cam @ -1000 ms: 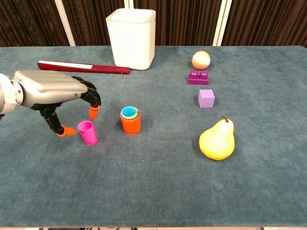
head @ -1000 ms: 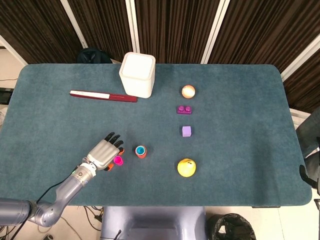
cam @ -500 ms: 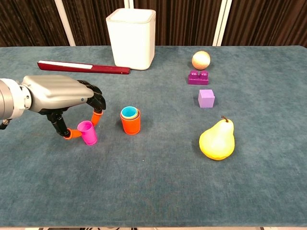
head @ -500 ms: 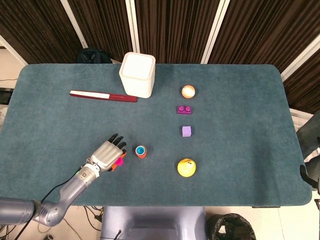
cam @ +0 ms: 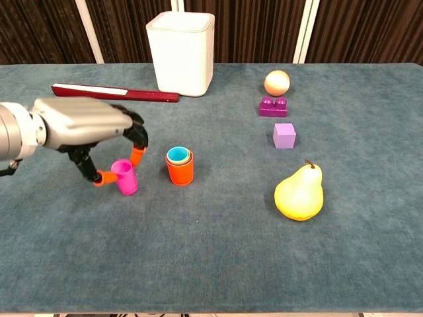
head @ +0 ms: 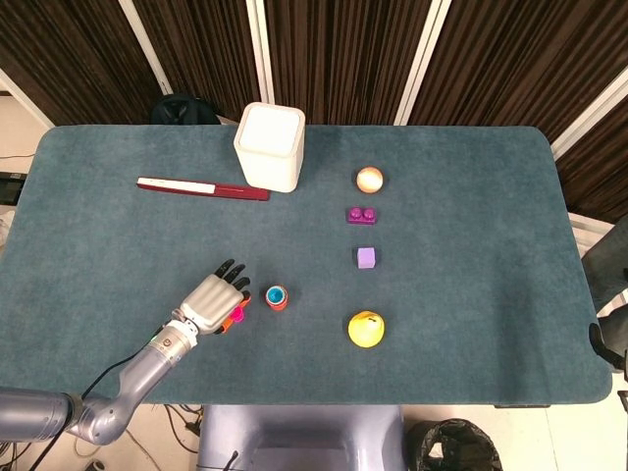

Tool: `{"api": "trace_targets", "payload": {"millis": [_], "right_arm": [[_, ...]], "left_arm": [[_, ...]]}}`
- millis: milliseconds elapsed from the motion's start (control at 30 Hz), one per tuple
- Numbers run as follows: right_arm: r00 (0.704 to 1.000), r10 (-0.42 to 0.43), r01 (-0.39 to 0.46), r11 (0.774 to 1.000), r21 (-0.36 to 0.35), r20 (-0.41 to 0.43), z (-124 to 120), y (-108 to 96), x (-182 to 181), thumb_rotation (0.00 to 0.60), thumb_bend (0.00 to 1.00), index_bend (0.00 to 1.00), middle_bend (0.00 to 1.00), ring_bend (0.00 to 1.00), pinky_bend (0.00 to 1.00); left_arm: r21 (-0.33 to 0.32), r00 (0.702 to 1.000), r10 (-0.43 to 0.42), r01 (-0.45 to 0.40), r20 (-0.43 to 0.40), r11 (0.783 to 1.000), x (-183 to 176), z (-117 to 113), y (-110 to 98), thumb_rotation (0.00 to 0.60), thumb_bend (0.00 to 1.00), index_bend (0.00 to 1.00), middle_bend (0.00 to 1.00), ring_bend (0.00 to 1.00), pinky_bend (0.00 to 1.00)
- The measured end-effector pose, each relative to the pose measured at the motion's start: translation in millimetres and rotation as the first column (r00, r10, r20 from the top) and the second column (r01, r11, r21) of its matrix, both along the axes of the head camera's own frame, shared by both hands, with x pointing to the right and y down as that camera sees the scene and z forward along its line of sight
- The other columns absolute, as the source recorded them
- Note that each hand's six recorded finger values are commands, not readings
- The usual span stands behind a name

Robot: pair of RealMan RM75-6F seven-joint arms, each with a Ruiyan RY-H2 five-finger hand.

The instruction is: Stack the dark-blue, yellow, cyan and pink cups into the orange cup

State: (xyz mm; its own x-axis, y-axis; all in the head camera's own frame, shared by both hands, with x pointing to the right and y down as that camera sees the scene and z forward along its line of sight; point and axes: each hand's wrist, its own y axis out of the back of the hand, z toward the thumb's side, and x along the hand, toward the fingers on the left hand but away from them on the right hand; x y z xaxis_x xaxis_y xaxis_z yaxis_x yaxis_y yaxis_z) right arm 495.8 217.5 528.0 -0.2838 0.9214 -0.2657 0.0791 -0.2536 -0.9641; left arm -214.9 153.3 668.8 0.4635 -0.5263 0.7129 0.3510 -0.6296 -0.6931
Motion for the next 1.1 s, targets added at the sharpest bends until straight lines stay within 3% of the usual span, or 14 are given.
{"api": "trace_targets", "payload": {"millis": [500, 1100], "right_arm": [[1.0, -0.002, 0.002, 1.0, -0.004, -0.002, 1.5, 0.2, -1.0, 0.6, 0.42, 0.04, 0.0, 0.06, 0.0], [1.0, 0.001, -0.001, 1.0, 0.002, 0.001, -0.4, 0.0, 0.3, 0.6, 0.42, 0.04, 0.0, 0.06, 0.0]], "left_arm": [[0.077, 0.996, -0.01, 0.017, -0.088, 0.997, 39.4, -30.4, -41.2, 0.6, 0.36, 0.49, 0.2, 0.0, 0.0], [0.047, 0.997, 0.005, -0.002, -0.073, 0.999, 69.5, -19.8, -40.1, 0.6, 0.36, 0.49, 0.2, 0.0, 0.0]]}}
